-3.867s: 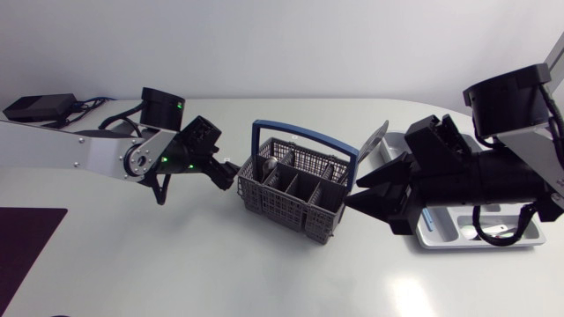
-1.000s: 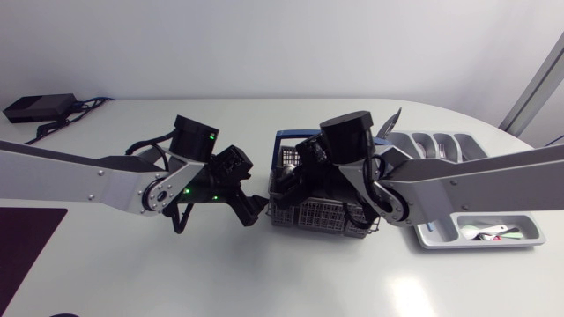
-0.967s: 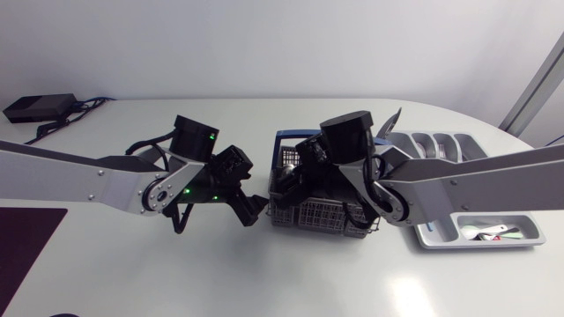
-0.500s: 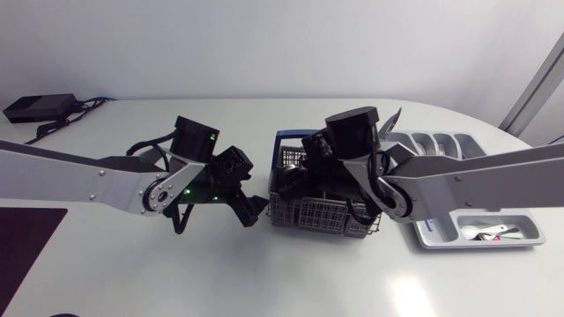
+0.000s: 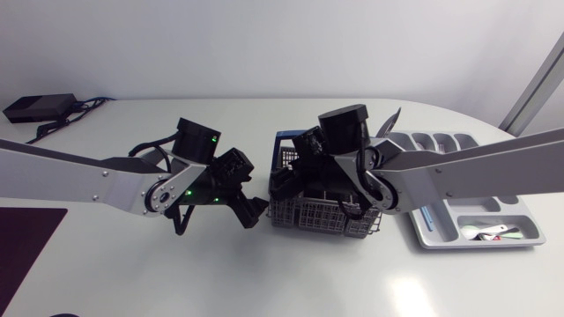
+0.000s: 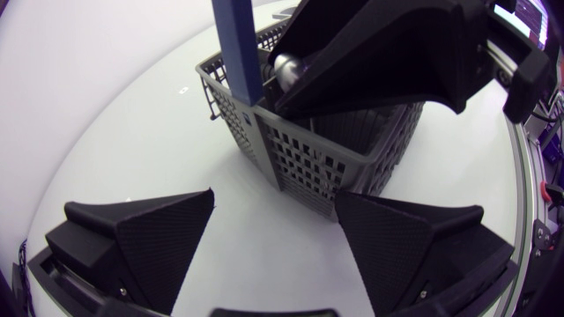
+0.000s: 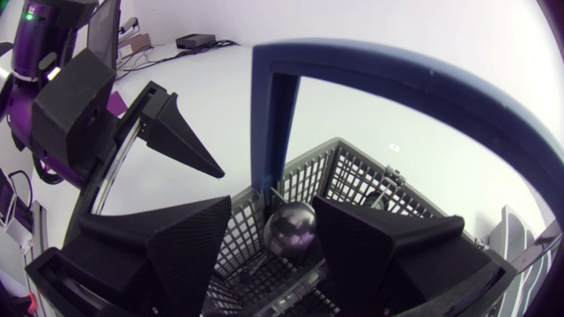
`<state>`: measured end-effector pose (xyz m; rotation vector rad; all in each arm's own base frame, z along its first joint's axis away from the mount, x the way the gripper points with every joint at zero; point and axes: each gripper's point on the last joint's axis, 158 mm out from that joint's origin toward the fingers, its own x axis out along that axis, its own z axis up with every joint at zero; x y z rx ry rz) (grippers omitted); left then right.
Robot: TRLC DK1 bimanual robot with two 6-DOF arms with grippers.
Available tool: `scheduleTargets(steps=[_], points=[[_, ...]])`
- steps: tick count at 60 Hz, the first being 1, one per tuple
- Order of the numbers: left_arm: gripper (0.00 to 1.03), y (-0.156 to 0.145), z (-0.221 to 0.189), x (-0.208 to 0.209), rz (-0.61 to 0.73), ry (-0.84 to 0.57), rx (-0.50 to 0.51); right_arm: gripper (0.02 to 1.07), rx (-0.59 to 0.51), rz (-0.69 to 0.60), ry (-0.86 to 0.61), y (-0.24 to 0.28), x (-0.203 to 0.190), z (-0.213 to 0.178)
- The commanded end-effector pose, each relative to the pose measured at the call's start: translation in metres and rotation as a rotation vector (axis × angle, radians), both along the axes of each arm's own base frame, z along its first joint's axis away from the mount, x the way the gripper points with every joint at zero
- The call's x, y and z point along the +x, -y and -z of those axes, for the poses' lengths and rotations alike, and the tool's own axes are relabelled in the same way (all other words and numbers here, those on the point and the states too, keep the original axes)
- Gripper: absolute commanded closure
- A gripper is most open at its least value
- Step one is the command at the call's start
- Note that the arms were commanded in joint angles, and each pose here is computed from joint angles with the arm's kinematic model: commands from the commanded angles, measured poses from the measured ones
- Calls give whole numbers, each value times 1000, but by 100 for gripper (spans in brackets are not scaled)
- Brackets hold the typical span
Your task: Sort the cutlery from the basket into the organizer compartments.
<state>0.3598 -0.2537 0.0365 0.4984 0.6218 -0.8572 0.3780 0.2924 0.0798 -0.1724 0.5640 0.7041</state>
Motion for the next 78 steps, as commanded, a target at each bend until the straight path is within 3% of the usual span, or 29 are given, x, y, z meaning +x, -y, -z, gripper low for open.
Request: scheduleTargets(steps=[1, 23, 27, 33, 54, 62, 78], points=[[9, 2, 12, -7, 7, -28, 2, 45, 19, -2, -27, 3, -9, -1], [9, 3, 9, -8, 11, -26, -4, 48, -3, -33, -84, 8, -25, 1], [9, 2, 10, -9, 12, -27, -2, 54, -2, -43, -94, 8, -29, 1], [9, 2, 9, -9, 10, -26, -4, 54, -3, -51, -101, 10, -33, 1], [9, 2, 9, -9, 10, -26, -4, 94, 4, -75, -111, 9, -36, 0], [9, 2, 9, -8, 10, -24, -5, 101, -8, -86, -135, 11, -37, 5], [9, 4, 5, -8, 14, -20, -12, 101, -23, -102, -142, 17, -45, 0]])
